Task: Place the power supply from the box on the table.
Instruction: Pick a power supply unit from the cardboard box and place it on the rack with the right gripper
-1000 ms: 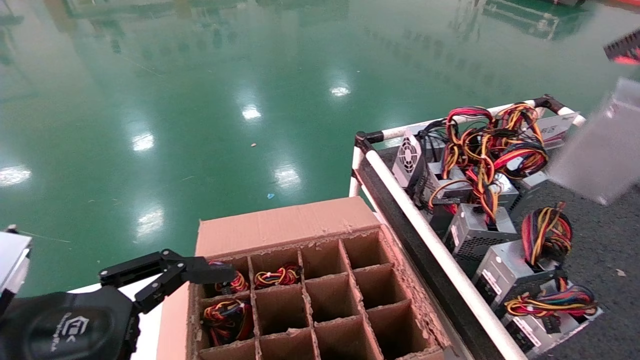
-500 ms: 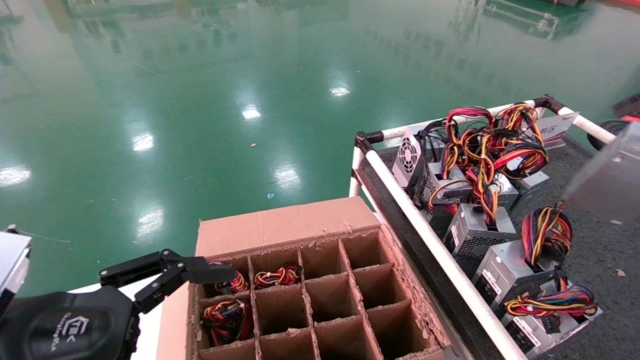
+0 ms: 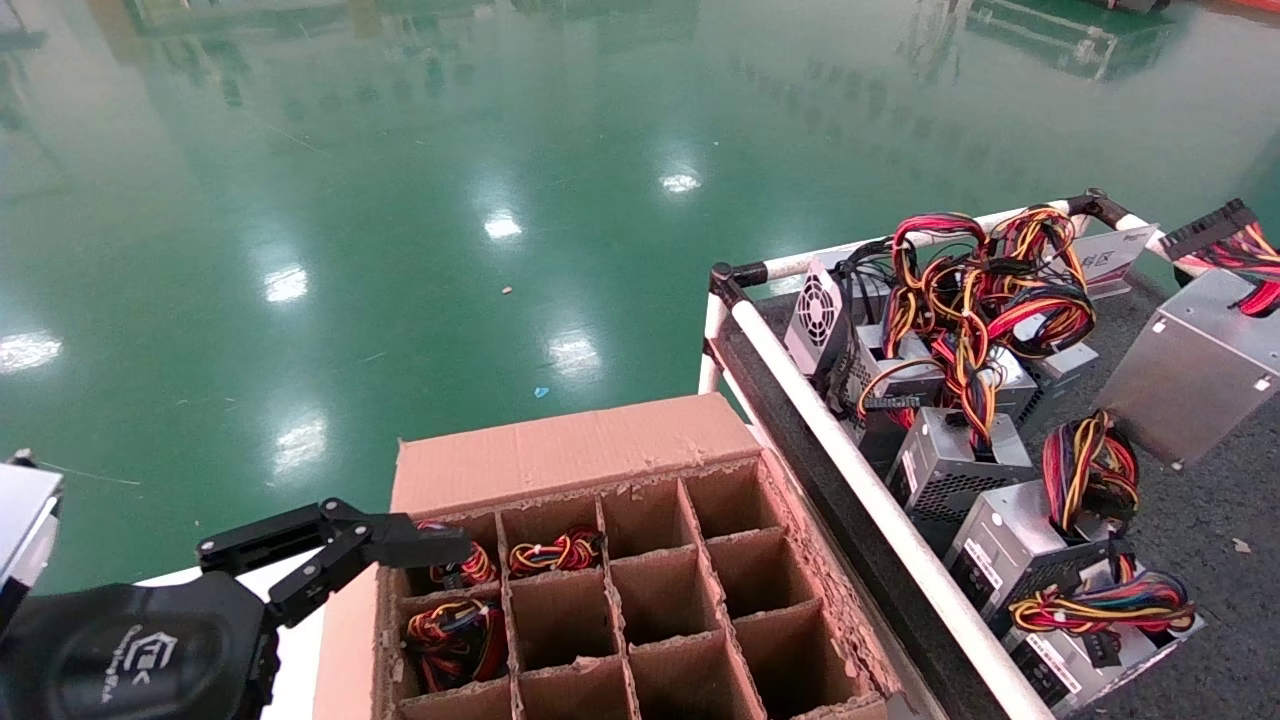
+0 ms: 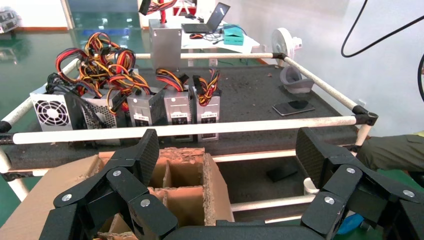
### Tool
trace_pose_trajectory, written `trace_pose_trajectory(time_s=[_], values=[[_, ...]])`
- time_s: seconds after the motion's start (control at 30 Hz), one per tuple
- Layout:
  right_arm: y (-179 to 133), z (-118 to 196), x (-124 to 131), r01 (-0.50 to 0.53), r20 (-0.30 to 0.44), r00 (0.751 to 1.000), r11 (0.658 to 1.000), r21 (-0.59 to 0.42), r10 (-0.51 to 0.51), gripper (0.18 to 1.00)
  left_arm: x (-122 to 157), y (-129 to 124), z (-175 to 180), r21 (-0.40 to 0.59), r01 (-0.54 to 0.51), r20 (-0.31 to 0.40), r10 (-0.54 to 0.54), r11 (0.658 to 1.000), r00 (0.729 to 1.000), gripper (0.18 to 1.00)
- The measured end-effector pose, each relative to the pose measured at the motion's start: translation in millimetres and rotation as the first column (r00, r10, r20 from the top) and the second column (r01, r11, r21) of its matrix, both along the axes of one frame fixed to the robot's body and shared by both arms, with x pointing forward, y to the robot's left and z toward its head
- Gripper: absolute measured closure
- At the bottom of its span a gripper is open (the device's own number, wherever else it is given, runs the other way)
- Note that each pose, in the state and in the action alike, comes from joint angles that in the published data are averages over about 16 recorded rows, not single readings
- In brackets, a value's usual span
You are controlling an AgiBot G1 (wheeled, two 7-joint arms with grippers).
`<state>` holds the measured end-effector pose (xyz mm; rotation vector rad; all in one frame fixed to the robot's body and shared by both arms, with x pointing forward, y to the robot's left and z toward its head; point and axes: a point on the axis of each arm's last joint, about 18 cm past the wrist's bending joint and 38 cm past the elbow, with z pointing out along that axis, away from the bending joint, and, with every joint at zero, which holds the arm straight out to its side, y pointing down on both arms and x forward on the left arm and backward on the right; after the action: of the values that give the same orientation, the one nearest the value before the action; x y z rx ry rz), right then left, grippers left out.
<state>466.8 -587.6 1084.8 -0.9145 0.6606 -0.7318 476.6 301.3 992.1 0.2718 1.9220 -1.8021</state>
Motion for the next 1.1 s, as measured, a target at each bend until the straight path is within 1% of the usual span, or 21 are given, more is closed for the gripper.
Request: trace_pose_trajectory(time_s=[0.63, 1.1], values=[[17, -22, 24, -0.048, -0.060, 0.997, 0.999, -0.018, 0.046, 0.952, 0, 0, 0, 0.000, 0.000, 0.000, 0.000, 1.000, 1.000, 0.184], [34, -54, 47, -0.090, -0.132, 0.987, 0.996, -0.019, 0.087, 0.952, 0, 0, 0, 0.000, 0.000, 0.000, 0.000, 1.000, 1.000, 0.184]])
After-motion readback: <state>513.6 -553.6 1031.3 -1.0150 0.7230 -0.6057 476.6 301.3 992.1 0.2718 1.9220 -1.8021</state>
